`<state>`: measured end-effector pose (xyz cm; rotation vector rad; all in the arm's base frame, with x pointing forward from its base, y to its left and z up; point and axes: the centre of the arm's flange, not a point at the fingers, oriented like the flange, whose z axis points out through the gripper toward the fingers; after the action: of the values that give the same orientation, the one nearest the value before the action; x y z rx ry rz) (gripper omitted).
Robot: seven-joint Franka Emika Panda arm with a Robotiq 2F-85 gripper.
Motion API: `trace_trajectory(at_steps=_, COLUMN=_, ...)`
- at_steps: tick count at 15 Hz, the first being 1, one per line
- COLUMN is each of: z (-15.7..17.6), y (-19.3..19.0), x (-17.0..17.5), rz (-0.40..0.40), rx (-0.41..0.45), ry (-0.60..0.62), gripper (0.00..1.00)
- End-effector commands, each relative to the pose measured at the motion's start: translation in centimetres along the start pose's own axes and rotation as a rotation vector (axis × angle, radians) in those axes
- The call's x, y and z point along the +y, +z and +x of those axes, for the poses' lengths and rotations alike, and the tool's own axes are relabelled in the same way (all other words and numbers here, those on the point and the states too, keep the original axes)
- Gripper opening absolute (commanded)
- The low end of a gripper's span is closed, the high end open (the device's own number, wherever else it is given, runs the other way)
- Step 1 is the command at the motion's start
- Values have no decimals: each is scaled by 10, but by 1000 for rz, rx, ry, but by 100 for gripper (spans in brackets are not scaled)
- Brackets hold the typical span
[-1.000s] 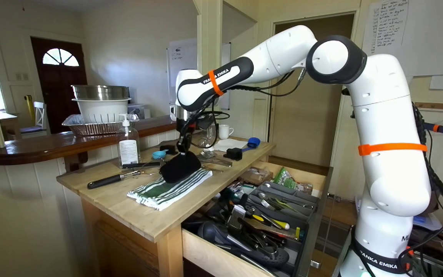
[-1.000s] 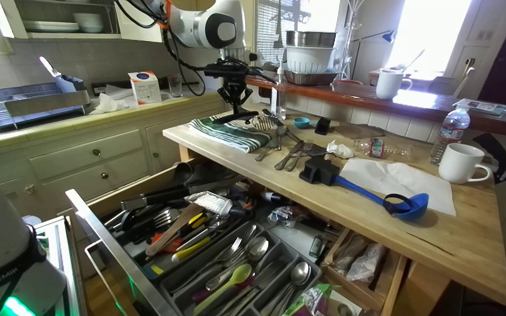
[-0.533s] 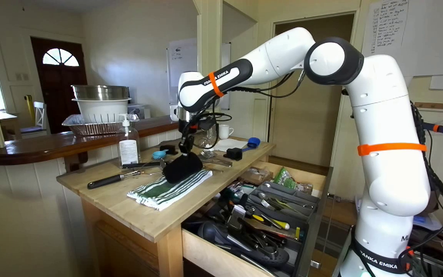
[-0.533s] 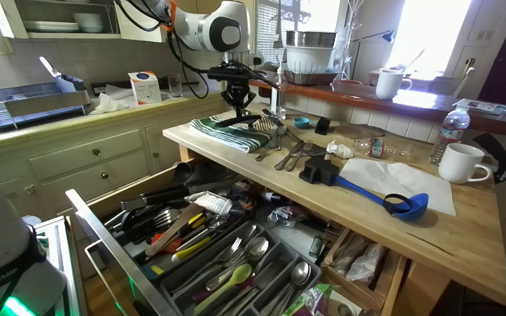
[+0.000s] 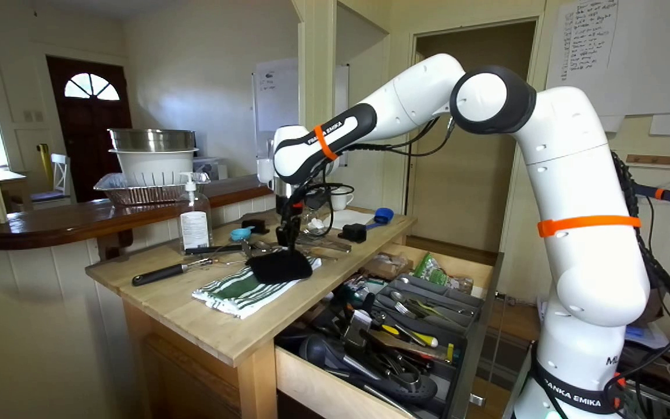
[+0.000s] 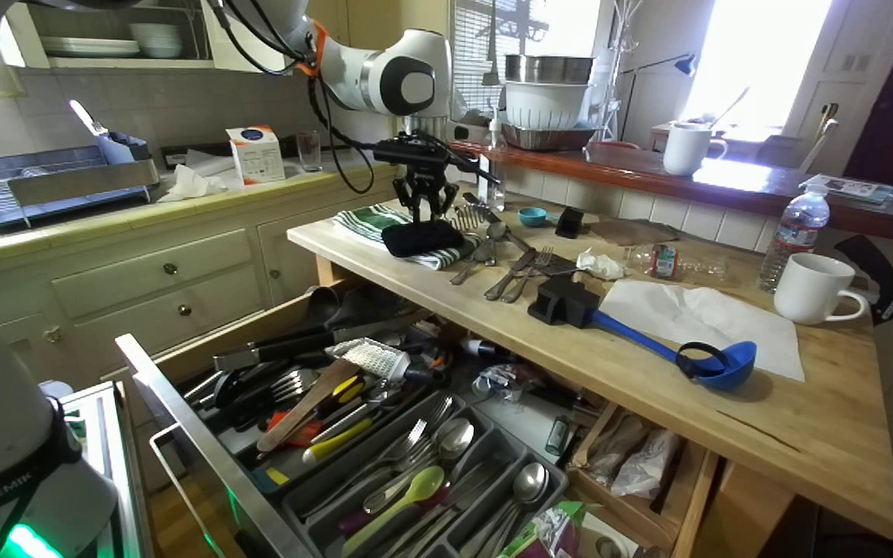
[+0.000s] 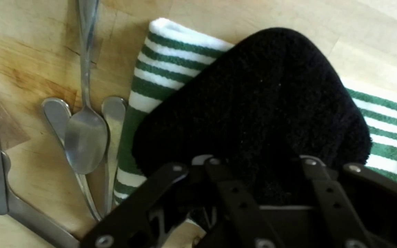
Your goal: Pick up the black object from the striped towel and place it on the white sheet of paper on the right
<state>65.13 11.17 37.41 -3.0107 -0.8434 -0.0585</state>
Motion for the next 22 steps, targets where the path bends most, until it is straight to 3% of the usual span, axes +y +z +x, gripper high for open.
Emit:
trace_trajectory(at_steps=1, z=6, y=-8, x=-3, rz=-8, rx=38, ry=-3, gripper=71)
trace_trajectory(at_steps=5, z=14, y=11, x=-7, rz=-42, rx=95, ry=-19, gripper=99)
trace_trajectory(at_steps=12, z=20, y=45, x=-12, rz=-37, rx=117, ry=-47, gripper=100)
trace_trajectory(at_steps=13, z=20, y=49, x=-12, rz=-33, rx=111, ry=-55, gripper=75)
trace_trajectory(at_steps=14, z=19, y=53, x=-13, rz=-23, rx=100, ry=-61, gripper=74)
trace_trajectory(at_steps=22, z=18, y=47, x=-15, rz=-25, rx=87, ry=-78, gripper=16)
